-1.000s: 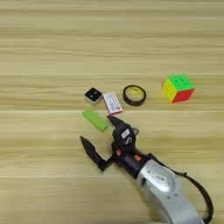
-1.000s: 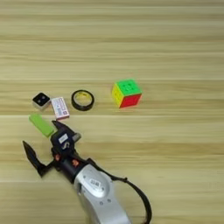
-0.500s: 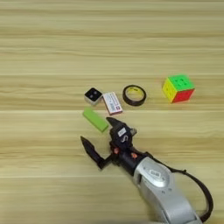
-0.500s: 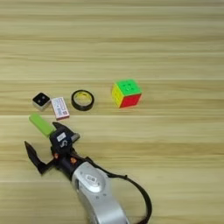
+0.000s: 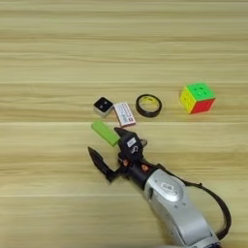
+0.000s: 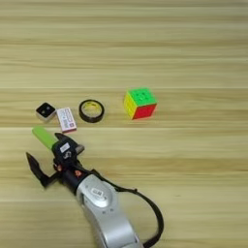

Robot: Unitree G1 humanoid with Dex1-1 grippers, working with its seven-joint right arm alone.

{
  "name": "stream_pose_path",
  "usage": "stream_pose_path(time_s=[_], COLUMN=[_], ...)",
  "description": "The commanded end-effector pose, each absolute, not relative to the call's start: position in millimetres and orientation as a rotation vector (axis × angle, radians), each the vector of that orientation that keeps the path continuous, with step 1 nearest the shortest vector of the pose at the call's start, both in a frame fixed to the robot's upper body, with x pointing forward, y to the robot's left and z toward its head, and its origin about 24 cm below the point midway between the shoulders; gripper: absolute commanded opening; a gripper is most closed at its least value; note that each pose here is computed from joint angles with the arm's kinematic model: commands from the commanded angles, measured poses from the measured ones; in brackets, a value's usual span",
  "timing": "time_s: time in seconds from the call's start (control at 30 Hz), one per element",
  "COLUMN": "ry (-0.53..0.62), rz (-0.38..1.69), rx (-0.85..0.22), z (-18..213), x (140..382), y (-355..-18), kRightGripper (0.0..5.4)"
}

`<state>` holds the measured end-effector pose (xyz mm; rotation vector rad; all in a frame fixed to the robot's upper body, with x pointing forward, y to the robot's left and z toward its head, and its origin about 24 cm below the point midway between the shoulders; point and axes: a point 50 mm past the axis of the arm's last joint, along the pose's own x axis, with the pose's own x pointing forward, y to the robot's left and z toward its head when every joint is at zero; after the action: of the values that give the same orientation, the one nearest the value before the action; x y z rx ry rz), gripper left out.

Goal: Move the objects on the table

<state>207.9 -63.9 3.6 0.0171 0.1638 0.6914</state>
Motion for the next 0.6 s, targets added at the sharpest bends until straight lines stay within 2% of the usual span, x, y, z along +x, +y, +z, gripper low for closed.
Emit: stream_pose_path(time_s=[0.03, 0.6], ry=[0.135, 0.141], rz=[0.684, 0.694], rx=[0.019, 0.021], z=[11.4, 9.8], x=[214.9, 213.7], y=[-62.0, -59.5], kRightGripper=[4.35, 2.25])
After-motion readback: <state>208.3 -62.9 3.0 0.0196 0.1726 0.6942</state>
